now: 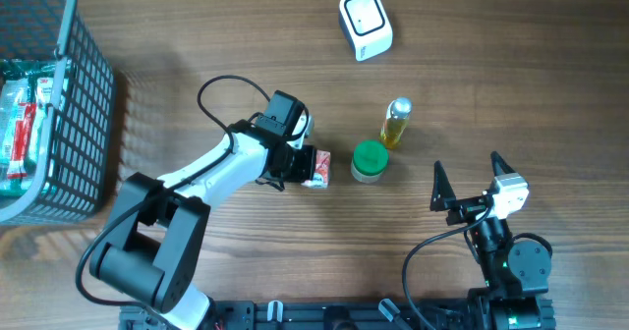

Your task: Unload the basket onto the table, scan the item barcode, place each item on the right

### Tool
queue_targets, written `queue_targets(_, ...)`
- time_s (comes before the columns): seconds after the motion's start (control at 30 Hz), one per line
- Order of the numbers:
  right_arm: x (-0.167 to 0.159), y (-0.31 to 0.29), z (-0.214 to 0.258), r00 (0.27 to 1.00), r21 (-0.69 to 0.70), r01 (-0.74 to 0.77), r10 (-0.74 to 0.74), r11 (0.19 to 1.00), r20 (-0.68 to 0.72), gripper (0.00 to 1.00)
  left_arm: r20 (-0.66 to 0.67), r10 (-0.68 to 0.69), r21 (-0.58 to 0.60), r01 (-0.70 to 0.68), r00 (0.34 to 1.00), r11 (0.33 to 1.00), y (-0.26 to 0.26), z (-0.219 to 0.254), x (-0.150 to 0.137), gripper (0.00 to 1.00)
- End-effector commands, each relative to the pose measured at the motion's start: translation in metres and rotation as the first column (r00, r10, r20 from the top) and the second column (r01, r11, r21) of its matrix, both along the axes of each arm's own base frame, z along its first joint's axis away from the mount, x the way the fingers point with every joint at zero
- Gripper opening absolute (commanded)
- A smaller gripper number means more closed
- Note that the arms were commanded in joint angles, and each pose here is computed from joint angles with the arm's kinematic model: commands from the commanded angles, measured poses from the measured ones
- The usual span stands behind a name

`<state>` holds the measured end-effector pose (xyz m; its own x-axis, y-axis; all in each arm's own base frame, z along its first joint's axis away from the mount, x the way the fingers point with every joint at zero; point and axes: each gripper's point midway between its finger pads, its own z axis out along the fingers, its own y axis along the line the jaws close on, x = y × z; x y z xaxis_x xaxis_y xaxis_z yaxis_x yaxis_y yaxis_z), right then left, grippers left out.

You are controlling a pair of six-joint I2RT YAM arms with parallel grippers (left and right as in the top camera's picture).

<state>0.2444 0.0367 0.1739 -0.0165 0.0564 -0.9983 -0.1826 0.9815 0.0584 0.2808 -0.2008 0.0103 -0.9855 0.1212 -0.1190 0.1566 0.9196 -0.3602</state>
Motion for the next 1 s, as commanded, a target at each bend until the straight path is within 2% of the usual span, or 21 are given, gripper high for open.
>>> queue_targets(0.0, 0.0, -0.001, 0.001, 1.0, -0.002, 0.006, -0.006, 1.0, 0.008, 1.0, 0.085, 0.025, 0.012, -0.026, 0.996, 1.0, 0.002, 0.034, 0.019, 0.04)
queue_targets(0.13, 0.0, -0.001, 0.001, 1.0, -0.003, 0.006, -0.006, 1.0, 0.007, 1.0, 0.179, 0.08, 0.161, -0.109, 0.981, 0.981, 0.019, 0.061, 0.033, 0.04)
queue_targets(0.3, 0.0, -0.001, 0.001, 1.0, -0.003, 0.006, -0.006, 1.0, 0.008, 1.0, 0.262, 0.055, 0.332, -0.143, 0.963, 0.932, 0.024, 0.066, 0.028, 0.04)
queue_targets(0.57, 0.0, -0.001, 0.001, 1.0, -0.002, 0.006, -0.006, 1.0, 0.008, 1.0, 0.439, -0.074, 0.541, -0.198, 0.896, 0.817, 0.019, 0.075, 0.023, 0.04)
queue_targets(0.73, 0.0, -0.001, 0.001, 1.0, -0.002, 0.006, -0.006, 1.0, 0.008, 1.0, 0.479, -0.125, 0.579, -0.206, 0.869, 0.789, 0.005, 0.075, 0.011, 0.04)
queue_targets(0.97, 0.0, -0.001, 0.001, 1.0, -0.003, 0.006, -0.006, 1.0, 0.008, 1.0, 0.42, -0.209, 0.643, -0.126, 0.883, 0.755, -0.008, 0.047, -0.003, 0.04)
